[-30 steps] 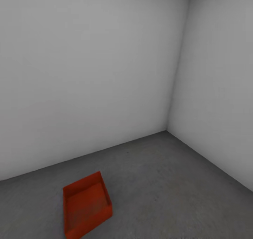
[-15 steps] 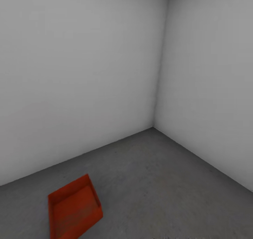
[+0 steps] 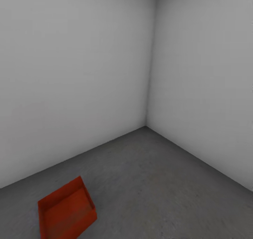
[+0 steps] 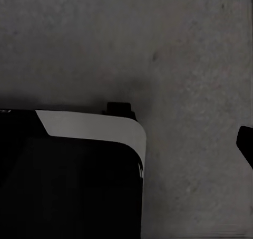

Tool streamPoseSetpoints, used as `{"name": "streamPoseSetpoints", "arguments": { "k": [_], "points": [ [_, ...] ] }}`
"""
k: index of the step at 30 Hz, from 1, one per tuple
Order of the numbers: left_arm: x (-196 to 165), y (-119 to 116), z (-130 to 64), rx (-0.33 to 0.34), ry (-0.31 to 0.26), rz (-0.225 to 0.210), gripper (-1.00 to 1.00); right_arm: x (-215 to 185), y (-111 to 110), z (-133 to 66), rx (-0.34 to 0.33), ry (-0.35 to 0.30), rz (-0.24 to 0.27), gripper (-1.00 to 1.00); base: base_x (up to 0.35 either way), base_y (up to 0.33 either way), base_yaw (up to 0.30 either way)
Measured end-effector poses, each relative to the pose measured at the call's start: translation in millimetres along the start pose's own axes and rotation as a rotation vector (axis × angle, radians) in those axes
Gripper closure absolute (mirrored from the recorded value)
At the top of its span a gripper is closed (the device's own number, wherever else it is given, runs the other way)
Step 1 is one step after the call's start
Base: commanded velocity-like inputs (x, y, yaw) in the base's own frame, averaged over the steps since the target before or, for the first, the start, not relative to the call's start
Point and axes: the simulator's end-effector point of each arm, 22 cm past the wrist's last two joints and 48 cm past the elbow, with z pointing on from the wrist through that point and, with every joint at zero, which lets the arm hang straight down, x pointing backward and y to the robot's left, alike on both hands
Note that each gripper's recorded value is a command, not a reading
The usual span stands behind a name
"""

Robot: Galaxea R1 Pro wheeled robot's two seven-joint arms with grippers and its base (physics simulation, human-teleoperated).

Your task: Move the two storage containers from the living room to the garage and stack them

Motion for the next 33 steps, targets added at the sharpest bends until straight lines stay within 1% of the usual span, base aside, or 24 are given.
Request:
{"name": "streamPoseSetpoints", "arguments": {
  "k": [8,11,16,25,33],
  "points": [
    [1.1,0.5,0.1,-0.001,0.002,-0.004,-1.00,0.9,1.4,0.1,-0.007,0.003,0.001,-1.00,0.000,0.000,-0.276],
    [1.9,0.5,0.2,-0.001,0.004,-0.003,-1.00,1.1,6.5,0.0,-0.017,0.003,0.000,-1.00,0.000,0.000,-0.283],
    [3.0,0.3,0.4,-0.001,0.007,-0.002,-1.00,1.8,8.2,0.0,-0.021,0.005,0.000,-1.00,0.000,0.000,-0.285],
    [3.9,1.2,0.5,-0.003,0.009,-0.004,-1.00,2.3,2.2,0.4,-0.013,0.004,0.001,-1.00,0.000,0.000,-0.288],
    [4.2,1.2,0.5,-0.003,0.010,-0.004,-1.00,1.6,2.3,0.4,-0.013,0.001,0.000,-1.00,0.000,0.000,-0.289]
  ]
}}
